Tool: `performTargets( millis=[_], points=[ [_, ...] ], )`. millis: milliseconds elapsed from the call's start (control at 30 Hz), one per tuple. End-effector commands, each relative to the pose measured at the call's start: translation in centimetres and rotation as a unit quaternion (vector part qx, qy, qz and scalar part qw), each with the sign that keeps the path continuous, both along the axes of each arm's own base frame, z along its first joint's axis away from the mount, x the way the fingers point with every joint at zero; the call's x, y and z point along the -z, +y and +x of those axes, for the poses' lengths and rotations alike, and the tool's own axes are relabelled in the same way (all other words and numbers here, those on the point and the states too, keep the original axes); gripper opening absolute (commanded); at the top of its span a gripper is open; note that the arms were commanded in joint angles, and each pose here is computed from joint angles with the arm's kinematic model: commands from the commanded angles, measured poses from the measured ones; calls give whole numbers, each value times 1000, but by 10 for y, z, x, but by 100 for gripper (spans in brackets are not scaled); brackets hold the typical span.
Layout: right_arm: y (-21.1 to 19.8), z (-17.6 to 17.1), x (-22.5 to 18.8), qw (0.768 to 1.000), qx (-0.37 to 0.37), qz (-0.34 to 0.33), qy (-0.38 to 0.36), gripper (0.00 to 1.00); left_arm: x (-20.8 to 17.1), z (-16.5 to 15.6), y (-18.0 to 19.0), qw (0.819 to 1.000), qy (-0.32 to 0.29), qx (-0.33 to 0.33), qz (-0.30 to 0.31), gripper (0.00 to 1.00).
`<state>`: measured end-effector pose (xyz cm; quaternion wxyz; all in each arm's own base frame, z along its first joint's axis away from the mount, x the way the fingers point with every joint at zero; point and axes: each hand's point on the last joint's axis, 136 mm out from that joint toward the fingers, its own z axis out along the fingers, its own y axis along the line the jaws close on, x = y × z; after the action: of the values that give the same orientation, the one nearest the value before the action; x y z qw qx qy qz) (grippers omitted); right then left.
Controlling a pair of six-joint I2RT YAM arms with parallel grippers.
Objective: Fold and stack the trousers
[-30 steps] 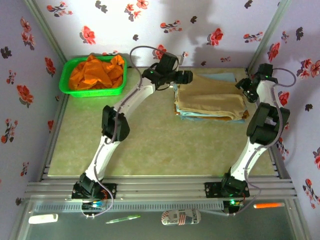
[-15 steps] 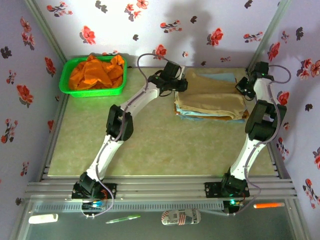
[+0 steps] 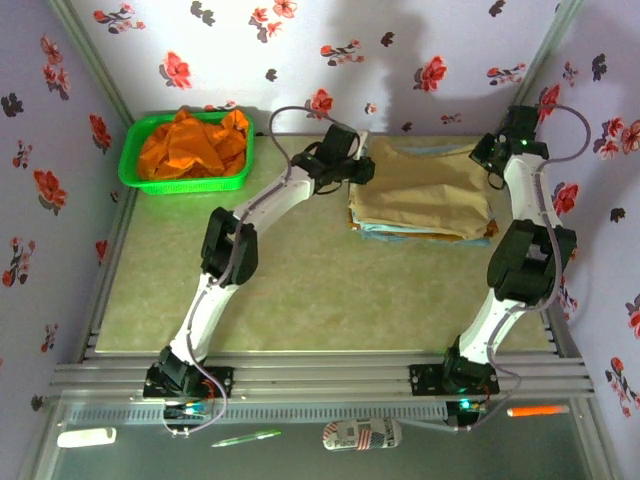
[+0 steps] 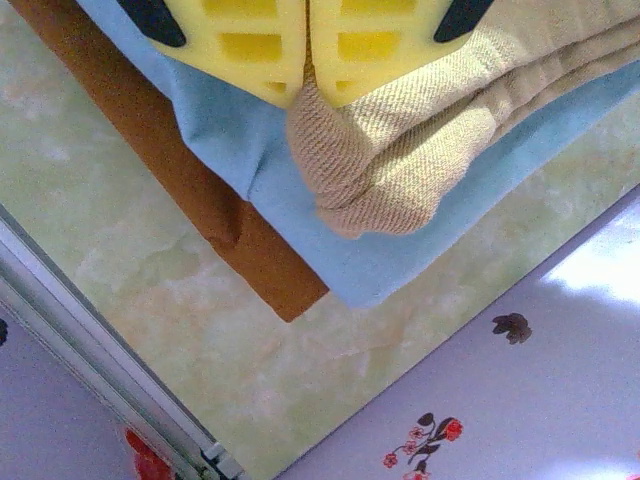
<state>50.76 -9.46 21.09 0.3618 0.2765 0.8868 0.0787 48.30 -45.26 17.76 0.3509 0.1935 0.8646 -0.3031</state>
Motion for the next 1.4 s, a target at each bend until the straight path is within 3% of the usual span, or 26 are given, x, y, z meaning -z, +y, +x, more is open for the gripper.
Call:
performTargets(
  millis=[0,400,733,800,867,933,1033,1133,1367],
  points=[
    [-5,18,-14,999,6,-38,-30,0,-54,3,5,997,-63,-13,-30,0],
    [-19,41,-38,994,51,-56,-84,0,-66,5,32,993,-88,-52,-67,0],
    [-4,85,-6,996,22,-62,-60,0,-24,27,38,993,-52,-78,-67,0],
    [-1,91,10,998,16,-54,-37,11,-14,30,39,994,-42,-79,-64,11],
    [0,94,26,998,12,-53,-21,29,-4,33,40,994,-34,-80,-58,23],
    [-1,96,35,998,14,-56,-12,44,10,37,43,995,-19,-85,-56,56],
    [0,93,32,998,10,-56,-1,54,30,34,44,995,14,-80,-52,78],
    [7,79,16,999,6,-52,2,58,32,28,54,995,23,-88,-46,98],
    [55,10,-29,998,4,-55,-32,59,-4,4,77,994,22,-94,-58,100]
  ],
)
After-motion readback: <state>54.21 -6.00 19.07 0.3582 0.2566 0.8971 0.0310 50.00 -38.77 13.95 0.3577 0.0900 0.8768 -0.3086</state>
